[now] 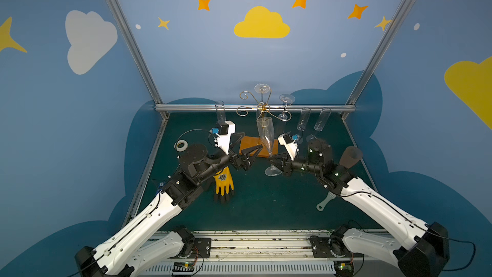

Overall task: Take the wine glass off the wine glass rack
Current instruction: Pick up the wine glass from the wine glass rack.

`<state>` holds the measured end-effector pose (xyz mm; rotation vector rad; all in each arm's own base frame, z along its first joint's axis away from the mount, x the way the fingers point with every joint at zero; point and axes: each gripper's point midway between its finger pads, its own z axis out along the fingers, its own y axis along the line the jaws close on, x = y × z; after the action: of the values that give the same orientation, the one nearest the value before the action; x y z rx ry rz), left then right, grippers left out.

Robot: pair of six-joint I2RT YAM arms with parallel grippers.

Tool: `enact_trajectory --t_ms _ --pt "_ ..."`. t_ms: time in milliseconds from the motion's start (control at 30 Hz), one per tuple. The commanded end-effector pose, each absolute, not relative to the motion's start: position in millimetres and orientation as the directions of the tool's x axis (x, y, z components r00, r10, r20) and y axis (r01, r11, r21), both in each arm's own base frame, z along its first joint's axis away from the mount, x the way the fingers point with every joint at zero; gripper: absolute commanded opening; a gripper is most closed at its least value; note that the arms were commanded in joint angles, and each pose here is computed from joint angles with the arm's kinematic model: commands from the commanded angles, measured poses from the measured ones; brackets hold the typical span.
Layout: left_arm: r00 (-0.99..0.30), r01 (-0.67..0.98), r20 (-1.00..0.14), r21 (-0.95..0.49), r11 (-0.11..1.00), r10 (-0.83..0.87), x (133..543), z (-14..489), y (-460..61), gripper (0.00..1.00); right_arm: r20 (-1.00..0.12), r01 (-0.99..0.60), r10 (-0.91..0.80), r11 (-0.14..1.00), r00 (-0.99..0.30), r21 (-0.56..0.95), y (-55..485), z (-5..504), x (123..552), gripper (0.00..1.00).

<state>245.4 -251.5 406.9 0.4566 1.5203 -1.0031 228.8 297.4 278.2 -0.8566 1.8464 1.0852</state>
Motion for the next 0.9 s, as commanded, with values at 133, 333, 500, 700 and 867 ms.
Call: enact_trajectory --t_ms 133,333,500,700,867 --pt "-0.263 0.762 -0.912 -0.397 0.511 -0.316 244 409 -251 0.98 -0.933 -0.894 -0.118 0.351 -0.339 0.28 310 307 229 0.0" --pt "-0.292 0.729 -0.898 -0.431 0.532 -0.329 251 401 -249 0.98 -0.942 -0.915 -0.125 0.307 -0.311 0.261 317 310 222 0.0" --pt "-0.273 0.701 -0.89 -0.444 0.557 -0.366 257 402 -241 0.98 -0.949 -0.937 -0.141 0.252 -0.283 0.242 324 310 210 0.0" --pt "-0.305 0.708 -0.884 -0.459 0.537 -0.354 259 399 -248 0.97 -0.966 -0.969 -0.152 0.159 -0.211 0.187 335 311 192 0.0" --pt "-0.296 0.708 -0.881 -0.461 0.534 -0.368 261 402 -247 0.94 -0.969 -0.982 -0.18 0.114 -0.169 0.15 343 303 182 0.0"
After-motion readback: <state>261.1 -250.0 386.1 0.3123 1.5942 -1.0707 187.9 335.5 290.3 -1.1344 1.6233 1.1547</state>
